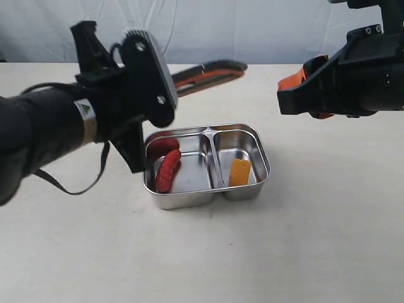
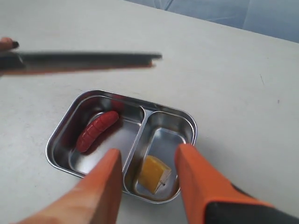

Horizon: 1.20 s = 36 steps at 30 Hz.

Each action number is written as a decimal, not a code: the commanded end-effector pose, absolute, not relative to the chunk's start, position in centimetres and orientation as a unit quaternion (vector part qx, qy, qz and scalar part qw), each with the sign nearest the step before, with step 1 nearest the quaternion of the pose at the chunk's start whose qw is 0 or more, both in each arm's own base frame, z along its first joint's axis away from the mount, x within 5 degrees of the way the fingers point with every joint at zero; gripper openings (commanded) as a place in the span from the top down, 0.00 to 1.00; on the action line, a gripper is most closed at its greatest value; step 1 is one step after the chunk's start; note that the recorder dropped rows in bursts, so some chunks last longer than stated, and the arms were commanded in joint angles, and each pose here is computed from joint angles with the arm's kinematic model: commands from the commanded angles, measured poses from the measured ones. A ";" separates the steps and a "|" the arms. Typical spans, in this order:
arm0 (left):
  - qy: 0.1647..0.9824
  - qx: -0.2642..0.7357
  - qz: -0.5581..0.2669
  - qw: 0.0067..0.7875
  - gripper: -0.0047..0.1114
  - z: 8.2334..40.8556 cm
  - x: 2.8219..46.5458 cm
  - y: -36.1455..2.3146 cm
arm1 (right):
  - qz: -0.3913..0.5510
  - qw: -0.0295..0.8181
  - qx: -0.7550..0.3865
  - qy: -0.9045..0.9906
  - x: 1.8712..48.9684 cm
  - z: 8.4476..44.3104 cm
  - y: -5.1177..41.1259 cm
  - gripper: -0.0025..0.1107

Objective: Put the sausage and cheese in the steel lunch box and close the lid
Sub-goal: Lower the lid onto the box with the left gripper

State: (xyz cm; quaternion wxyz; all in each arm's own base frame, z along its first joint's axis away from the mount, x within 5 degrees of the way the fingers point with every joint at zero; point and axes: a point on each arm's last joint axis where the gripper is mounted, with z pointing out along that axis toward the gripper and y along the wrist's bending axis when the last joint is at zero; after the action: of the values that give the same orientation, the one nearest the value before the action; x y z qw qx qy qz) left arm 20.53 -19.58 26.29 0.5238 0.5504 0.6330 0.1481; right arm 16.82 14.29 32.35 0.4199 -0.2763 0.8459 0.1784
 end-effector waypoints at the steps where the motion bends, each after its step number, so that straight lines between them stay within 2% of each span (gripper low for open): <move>1: 0.618 0.573 0.212 0.494 0.96 24.2 20.3 -21.3 | 0.171 0.413 -0.281 0.849 16.6 32.5 14.1 0.63; 8: 0.591 0.606 0.263 0.463 0.96 20.8 19.1 -23.9 | 0.162 0.411 -0.284 0.851 16.7 32.4 14.0 0.63; 17: 0.593 0.613 0.299 0.427 0.96 17.1 18.9 -24.9 | 0.162 0.410 -0.284 0.852 16.6 32.4 14.0 0.63; 23: 0.584 0.630 0.299 0.416 0.96 16.0 18.4 -25.5 | 0.158 0.408 -0.286 0.852 16.6 32.3 13.9 0.63; 29: 0.579 0.656 0.262 0.409 0.96 15.5 17.6 -26.2 | 0.156 0.406 -0.286 0.854 16.6 32.3 13.9 0.63; 32: 0.578 0.667 0.243 0.404 0.85 15.2 17.4 -26.4 | 0.157 0.405 -0.284 0.855 16.6 32.3 13.9 0.63; 36: 0.577 0.673 0.231 0.401 0.58 15.1 17.3 -26.5 | 0.153 0.398 -0.286 0.858 16.5 32.1 13.8 0.63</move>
State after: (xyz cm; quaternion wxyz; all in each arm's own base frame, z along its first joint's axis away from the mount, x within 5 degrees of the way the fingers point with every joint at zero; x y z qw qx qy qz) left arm 17.55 -26.22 15.30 0.4019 0.6700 0.5748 0.2432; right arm 16.62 13.93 31.85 0.3945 -0.2820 0.8602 0.1579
